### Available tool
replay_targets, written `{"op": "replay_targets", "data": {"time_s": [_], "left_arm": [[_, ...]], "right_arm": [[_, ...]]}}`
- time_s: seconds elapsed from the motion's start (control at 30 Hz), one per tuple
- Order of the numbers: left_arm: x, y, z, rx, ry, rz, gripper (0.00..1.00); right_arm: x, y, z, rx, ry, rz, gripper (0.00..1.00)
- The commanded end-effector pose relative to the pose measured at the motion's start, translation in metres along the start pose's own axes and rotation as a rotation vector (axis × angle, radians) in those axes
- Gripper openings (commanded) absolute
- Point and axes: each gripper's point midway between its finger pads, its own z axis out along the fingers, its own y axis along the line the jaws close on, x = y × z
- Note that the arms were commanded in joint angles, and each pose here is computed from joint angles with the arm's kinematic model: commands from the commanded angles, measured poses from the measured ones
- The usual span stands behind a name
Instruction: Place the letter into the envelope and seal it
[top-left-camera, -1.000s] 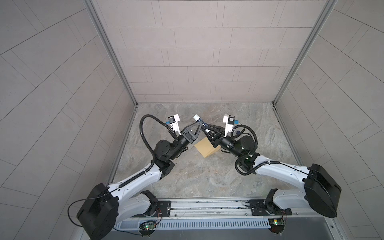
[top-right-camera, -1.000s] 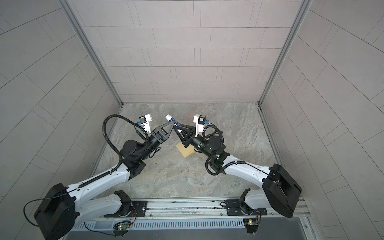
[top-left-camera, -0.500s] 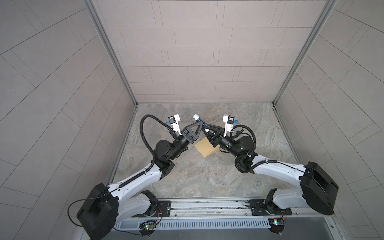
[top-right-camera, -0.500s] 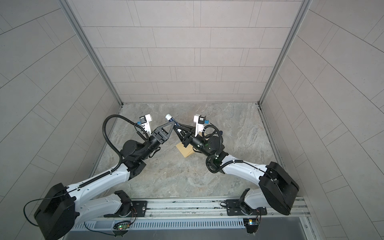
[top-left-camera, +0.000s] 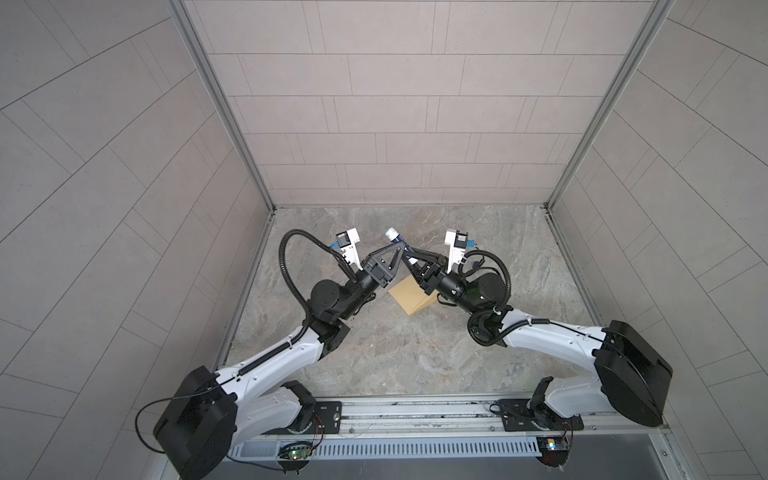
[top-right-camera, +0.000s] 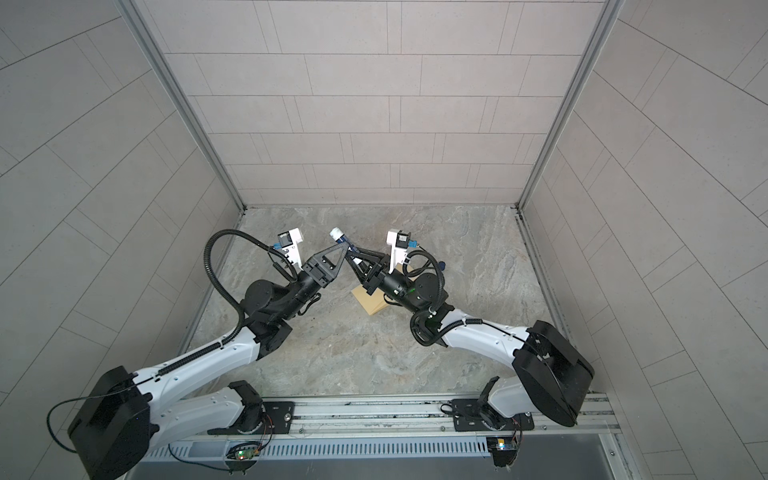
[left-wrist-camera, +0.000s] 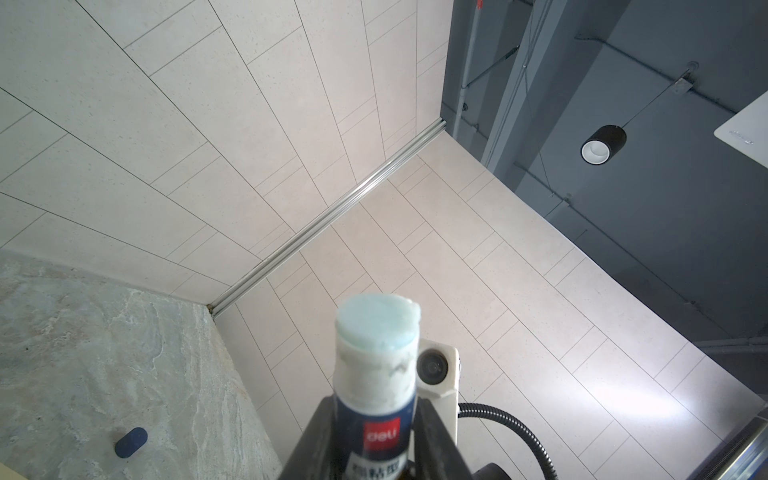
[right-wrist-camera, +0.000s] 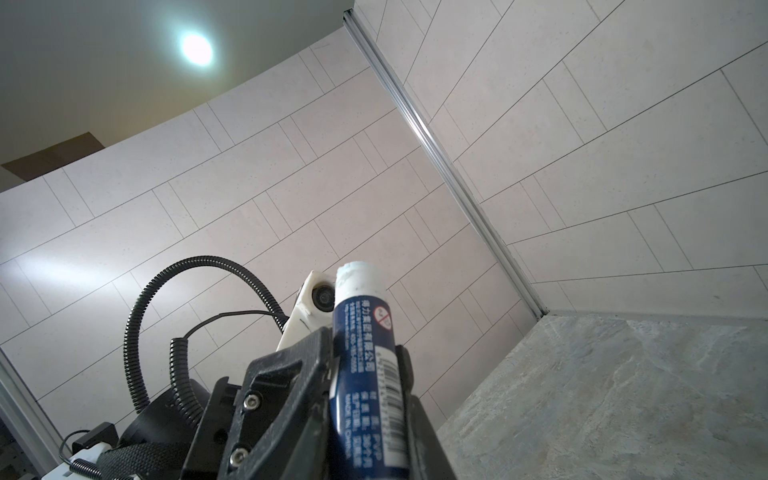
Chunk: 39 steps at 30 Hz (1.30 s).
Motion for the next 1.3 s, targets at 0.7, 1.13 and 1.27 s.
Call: {"op": "replay_targets", "data": {"time_s": [0.7, 1.13, 1.27], "left_arm": [[-0.015, -0.028, -0.010, 0.050, -0.023, 0.142, 0.35], [-0.016, -0.027, -0.012, 0.046, -0.027, 0.149, 0.11], [-0.015, -0.028, -0.013, 0.049, -0.025, 0.152, 0.03]], "right_arm": [[0.003, 0.021, 0.001, -0.071, 0.067, -0.013, 0.00], [0.006, 0.022, 0.001, -0.084, 0.077, 0.008, 0.00], [0.006, 0.022, 0.000, -0.085, 0.080, 0.004, 0.02]]}}
